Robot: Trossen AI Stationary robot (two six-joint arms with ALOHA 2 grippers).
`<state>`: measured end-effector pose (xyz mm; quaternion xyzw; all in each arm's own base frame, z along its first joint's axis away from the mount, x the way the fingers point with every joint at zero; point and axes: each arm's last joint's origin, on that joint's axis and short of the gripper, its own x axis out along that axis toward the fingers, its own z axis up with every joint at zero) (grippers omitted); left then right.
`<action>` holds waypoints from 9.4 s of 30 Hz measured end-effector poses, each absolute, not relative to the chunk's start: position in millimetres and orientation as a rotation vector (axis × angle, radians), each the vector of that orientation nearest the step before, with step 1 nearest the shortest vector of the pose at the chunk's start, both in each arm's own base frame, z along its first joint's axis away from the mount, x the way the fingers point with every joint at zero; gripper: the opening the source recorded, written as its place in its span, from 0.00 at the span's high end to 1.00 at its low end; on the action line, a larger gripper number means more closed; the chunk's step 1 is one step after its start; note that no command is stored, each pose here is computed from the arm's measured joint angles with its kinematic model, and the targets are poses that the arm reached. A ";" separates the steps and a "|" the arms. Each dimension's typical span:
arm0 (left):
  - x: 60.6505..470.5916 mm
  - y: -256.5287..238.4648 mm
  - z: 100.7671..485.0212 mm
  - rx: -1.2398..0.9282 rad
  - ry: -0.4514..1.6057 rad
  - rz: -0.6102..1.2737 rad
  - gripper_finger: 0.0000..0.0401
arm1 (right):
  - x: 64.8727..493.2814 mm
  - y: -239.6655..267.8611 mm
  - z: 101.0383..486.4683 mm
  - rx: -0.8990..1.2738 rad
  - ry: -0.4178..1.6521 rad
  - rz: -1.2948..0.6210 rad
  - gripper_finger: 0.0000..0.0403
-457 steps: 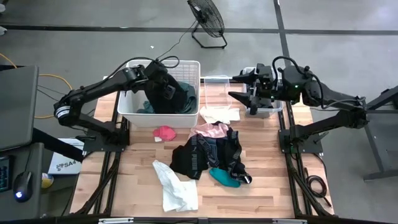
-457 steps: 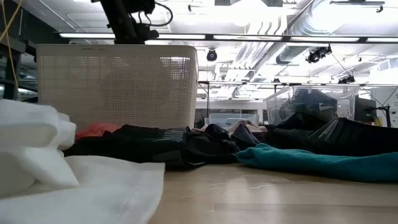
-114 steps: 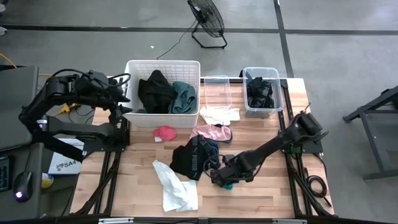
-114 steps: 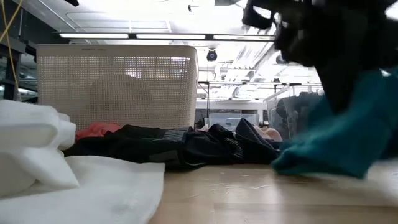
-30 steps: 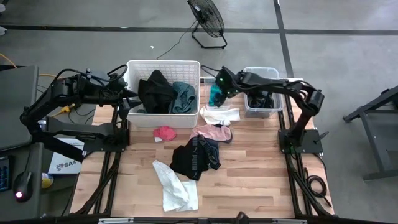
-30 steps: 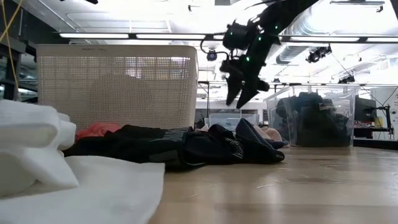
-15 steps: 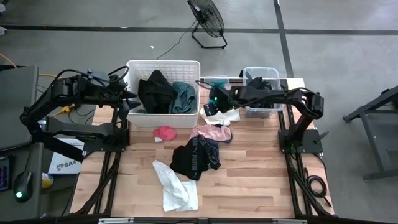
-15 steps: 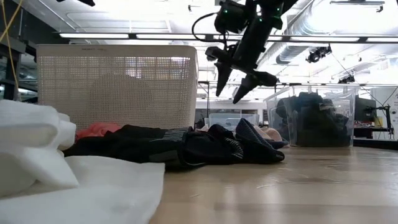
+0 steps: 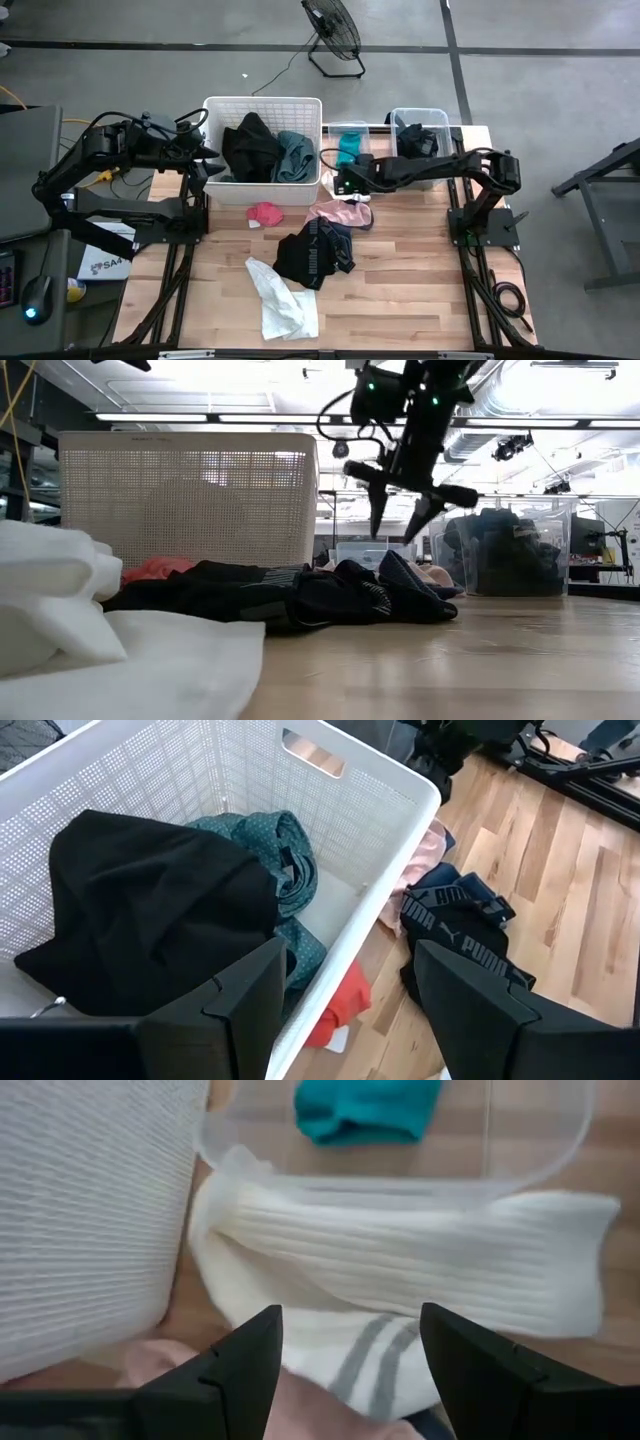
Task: Pick & Place Cloths
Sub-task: Put the white sock into the left transparent bin, then put the light pink sock into the left transparent bin
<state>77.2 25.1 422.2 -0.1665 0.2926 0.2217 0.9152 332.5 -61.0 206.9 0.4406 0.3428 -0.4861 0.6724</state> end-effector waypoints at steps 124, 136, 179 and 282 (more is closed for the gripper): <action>75.9 23.1 419.8 -0.405 0.630 0.423 0.46 | 336.6 -80.7 171.3 1.006 0.715 -0.737 0.35; 75.9 23.2 419.8 -0.412 0.629 0.425 0.46 | 349.0 -76.2 141.5 0.832 0.742 -0.772 0.37; 71.9 21.7 414.9 -0.422 0.696 0.424 0.46 | 335.2 -42.0 215.2 0.957 0.553 -0.638 0.99; 46.5 8.5 374.6 -0.410 0.003 0.122 0.46 | 298.2 -180.2 231.6 0.750 0.290 -0.912 0.48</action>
